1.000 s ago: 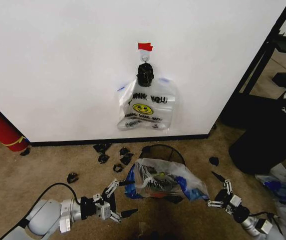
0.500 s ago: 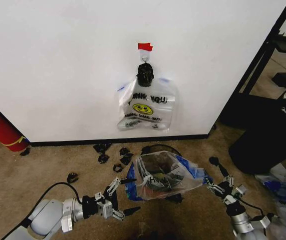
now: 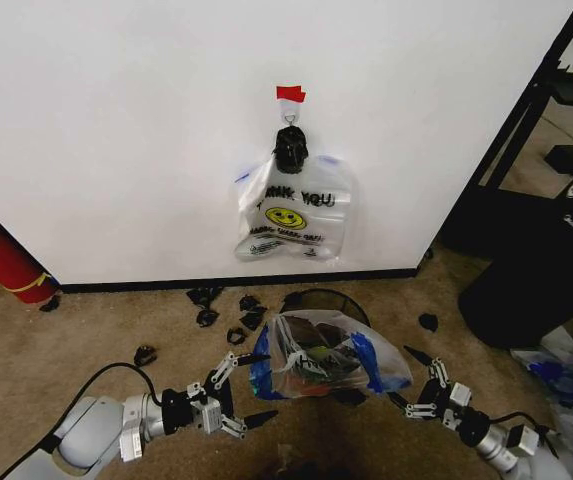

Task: Pick up the garbage bag from the wall and place it over the trash bin.

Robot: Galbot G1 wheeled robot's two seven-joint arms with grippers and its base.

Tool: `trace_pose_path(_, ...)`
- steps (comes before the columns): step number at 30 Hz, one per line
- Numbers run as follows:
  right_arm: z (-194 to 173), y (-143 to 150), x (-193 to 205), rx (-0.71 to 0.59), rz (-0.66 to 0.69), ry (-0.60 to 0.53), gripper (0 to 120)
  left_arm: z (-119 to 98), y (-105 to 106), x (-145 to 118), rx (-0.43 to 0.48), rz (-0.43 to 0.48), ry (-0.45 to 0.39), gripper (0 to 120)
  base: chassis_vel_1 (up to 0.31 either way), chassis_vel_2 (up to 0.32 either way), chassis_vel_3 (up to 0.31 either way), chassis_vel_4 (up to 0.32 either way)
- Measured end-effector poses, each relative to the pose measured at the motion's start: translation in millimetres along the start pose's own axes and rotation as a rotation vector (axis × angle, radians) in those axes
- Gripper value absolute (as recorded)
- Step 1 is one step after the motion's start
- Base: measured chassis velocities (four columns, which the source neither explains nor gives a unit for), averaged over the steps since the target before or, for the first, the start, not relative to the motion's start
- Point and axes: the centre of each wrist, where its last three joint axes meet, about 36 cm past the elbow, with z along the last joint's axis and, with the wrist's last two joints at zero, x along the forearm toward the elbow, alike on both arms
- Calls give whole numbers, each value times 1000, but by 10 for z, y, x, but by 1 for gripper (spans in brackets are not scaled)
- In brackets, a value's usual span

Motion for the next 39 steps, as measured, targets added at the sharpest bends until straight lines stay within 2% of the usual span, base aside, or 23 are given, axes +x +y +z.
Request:
trace_pose_path(2, 11, -7, 9, -7, -26, -6, 100, 1, -1, 0, 0, 0, 0, 100, 0, 0, 0, 0)
trace_pose_path(6, -94, -131, 120, -19, -179, 8, 100, 6, 31, 40, -3, -1, 7, 100, 0, 0, 0, 0)
trace_pose_path(10, -325, -224, 123, 20, -197, -13, 100, 8, 100, 77, -11, -16, 12, 100, 0, 0, 0, 0)
trace_pose_path(13, -572, -268, -77, 21, -175, -193, 100, 7, 228, 111, -19, -54, 7, 100, 0, 0, 0, 0)
trace_pose_path(16, -856, -198, -466, -18, -89, -393, 100, -60, 399, 109, 18, -121, -33, 100, 0, 0, 0, 0)
trace_pose_path(17, -919, -163, -583, -31, -41, -439, 100, -93, 450, 99, 42, -148, -53, 100, 0, 0, 0, 0)
trace_pose_path(18, -919, -163, -583, -31, -41, -439, 100, -93, 450, 99, 42, -148, -53, 100, 0, 0, 0, 0)
trace_pose_path(20, -1051, -64, -856, -29, 132, -523, 100, -168, 565, 50, 126, -218, -107, 100, 0, 0, 0, 0)
trace_pose_path(22, -1145, 35, -1063, 2, 320, -562, 100, -251, 711, -8, 231, -293, -152, 100, 0, 0, 0, 0)
trace_pose_path(23, -1165, 60, -1106, 13, 374, -561, 100, -277, 771, -22, 262, -310, -160, 100, 0, 0, 0, 0)
trace_pose_path(24, -1193, 115, -1198, 47, 476, -545, 100, -345, 934, -44, 316, -344, -172, 100, 0, 0, 0, 0)
trace_pose_path(25, -1195, 130, -1237, 64, 506, -533, 100, -385, 1027, -50, 338, -364, -175, 100, 0, 0, 0, 0)
trace_pose_path(27, -1195, 135, -1259, 74, 518, -525, 100, -402, 1068, -50, 347, -374, -176, 100, 0, 0, 0, 0)
trace_pose_path(30, -1203, 192, -1370, 146, 559, -457, 100, -447, 1372, -105, 430, -414, -171, 100, 0, 0, 0, 0)
trace_pose_path(32, -1227, 216, -1385, 175, 560, -436, 100, -385, 1453, -208, 488, -395, -162, 100, 0, 0, 0, 0)
trace_pose_path(37, -1282, 232, -1424, 207, 588, -418, 100, -295, 1484, -373, 571, -344, -116, 100, 0, 0, 0, 0)
trace_pose_path(39, -1317, 262, -1466, 217, 644, -416, 100, -313, 1501, -518, 651, -328, -27, 100, 0, 0, 0, 0)
